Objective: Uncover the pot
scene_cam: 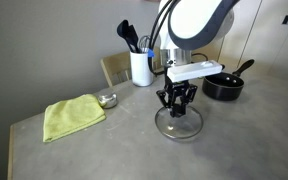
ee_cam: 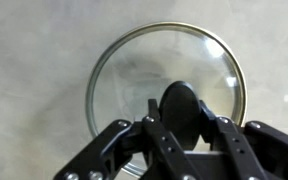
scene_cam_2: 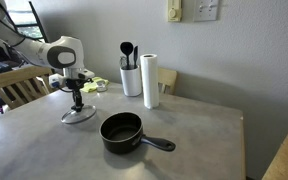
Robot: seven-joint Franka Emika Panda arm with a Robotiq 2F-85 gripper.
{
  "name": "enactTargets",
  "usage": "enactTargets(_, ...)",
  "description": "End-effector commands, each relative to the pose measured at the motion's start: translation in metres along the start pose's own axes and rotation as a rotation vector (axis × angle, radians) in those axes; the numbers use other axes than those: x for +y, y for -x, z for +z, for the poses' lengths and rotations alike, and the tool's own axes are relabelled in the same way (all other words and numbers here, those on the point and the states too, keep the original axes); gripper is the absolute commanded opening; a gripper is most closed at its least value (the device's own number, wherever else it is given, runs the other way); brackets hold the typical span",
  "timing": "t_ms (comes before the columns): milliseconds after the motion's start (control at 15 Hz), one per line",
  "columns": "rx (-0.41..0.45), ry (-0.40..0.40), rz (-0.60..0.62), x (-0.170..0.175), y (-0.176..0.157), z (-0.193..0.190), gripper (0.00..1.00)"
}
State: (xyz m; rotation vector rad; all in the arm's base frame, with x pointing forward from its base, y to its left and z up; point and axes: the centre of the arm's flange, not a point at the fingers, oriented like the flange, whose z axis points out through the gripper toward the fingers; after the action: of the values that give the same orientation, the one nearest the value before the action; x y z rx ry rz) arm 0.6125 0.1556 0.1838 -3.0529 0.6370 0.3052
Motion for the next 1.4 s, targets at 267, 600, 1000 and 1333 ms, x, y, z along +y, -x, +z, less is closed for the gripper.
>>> enactTargets(267,-0.077,-0.064,0.087,0.013,-0.016,0.006,0.15)
enactTargets(600,-0.058,-0.111,0.023,0.038,-0.029,0.015,0.15)
enactTargets(1000,0.021,-0.085,0.009,0.046,-0.037,0.02,0.15)
enactTargets(1333,-0.046,-0.038,0.031,0.05,-0.036,0.016,0.71)
